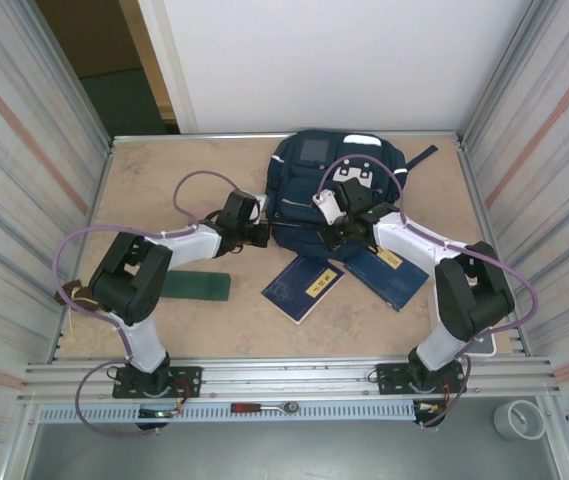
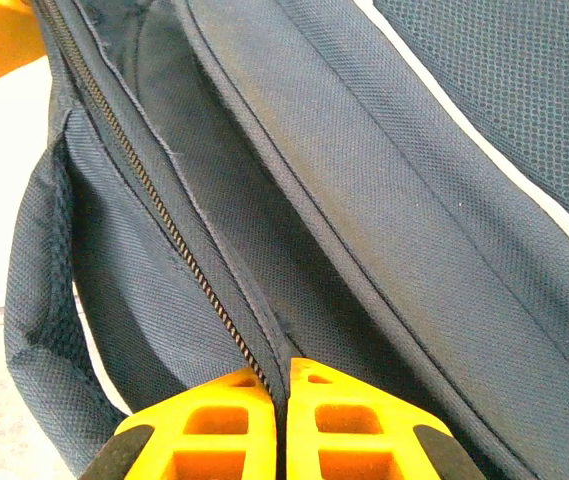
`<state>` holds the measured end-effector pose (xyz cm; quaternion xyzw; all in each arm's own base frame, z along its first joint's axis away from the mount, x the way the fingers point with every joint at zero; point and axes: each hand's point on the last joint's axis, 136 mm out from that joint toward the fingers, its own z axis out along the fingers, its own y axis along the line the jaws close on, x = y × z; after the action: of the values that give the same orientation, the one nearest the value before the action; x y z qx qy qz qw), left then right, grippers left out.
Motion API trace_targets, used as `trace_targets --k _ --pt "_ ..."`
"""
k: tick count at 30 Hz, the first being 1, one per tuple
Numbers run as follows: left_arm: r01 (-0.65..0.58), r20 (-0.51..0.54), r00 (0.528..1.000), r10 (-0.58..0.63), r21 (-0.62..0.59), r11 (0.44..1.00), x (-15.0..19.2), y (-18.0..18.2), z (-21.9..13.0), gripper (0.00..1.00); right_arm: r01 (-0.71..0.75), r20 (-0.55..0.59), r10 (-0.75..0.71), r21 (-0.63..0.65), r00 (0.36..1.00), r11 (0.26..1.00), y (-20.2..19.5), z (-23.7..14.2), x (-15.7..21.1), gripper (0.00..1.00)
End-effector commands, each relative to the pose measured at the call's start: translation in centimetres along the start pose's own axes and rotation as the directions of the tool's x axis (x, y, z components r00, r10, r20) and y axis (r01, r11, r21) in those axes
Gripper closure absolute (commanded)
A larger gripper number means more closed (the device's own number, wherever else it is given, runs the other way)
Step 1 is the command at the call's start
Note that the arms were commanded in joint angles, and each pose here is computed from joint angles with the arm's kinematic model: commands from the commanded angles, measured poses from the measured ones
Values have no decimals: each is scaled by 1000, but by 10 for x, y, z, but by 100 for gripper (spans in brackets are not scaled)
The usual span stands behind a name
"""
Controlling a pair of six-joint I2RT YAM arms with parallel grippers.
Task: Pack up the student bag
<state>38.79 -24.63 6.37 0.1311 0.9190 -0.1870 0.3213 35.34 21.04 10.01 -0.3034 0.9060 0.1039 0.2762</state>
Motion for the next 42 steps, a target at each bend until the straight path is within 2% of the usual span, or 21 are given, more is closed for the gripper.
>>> trace_targets --k 1,4,6,8,9,11,13,16,21,25,31,34,35,39,42 --pt "14 6 1000 -14 10 1000 -3 2 -29 100 -56 77 57 -15 995 998 -6 -22 -32 100" --pt "-13 23 1000 12 63 998 -7 -20 -47 100 -65 63 67 -33 996 997 -3 -22 -40 97" --pt "-48 20 999 46 89 995 -5 -37 -54 100 -109 29 108 31 994 994 -16 -24 -35 90" --pt "-77 19 997 75 117 990 -3 -54 -60 100 -216 -10 219 128 976 968 -40 -30 -21 81" --pt "-89 24 996 87 131 987 -4 -62 -63 100 -283 -21 288 137 957 949 -48 -35 -13 76" --pt "-104 34 994 100 161 981 -5 -74 -68 100 -336 2 337 60 942 940 -40 -46 -5 67" --pt "-116 41 993 110 200 973 -7 -86 -72 100 -299 68 301 -36 951 954 -21 -59 -9 59" --pt "-129 48 992 121 230 965 -9 -92 -76 100 -160 159 182 -146 970 976 13 -72 -19 46" --pt "-143 44 990 136 241 960 -10 -95 -80 100 42 217 -1 -184 976 982 47 -70 -33 27" --pt "-143 56 990 133 247 958 -10 -95 -83 100 111 207 -70 -195 976 975 55 -50 -40 25" --pt "-131 68 991 117 271 954 -13 -97 -87 100 139 183 -96 -238 978 961 63 -18 -39 26" --pt "-122 70 992 107 280 952 -13 -96 -87 100 148 143 -119 -213 983 966 60 -3 -32 30" --pt "-119 68 992 103 281 952 -12 -95 -87 100 148 133 -122 -203 984 968 58 1 -30 36" --pt "-95 71 994 80 250 964 -14 -82 -86 100 133 109 -116 -157 987 979 49 1 -22 77" --pt "-68 63 996 59 161 985 -15 -59 -82 100 111 105 -96 -142 990 984 45 -5 -11 94"
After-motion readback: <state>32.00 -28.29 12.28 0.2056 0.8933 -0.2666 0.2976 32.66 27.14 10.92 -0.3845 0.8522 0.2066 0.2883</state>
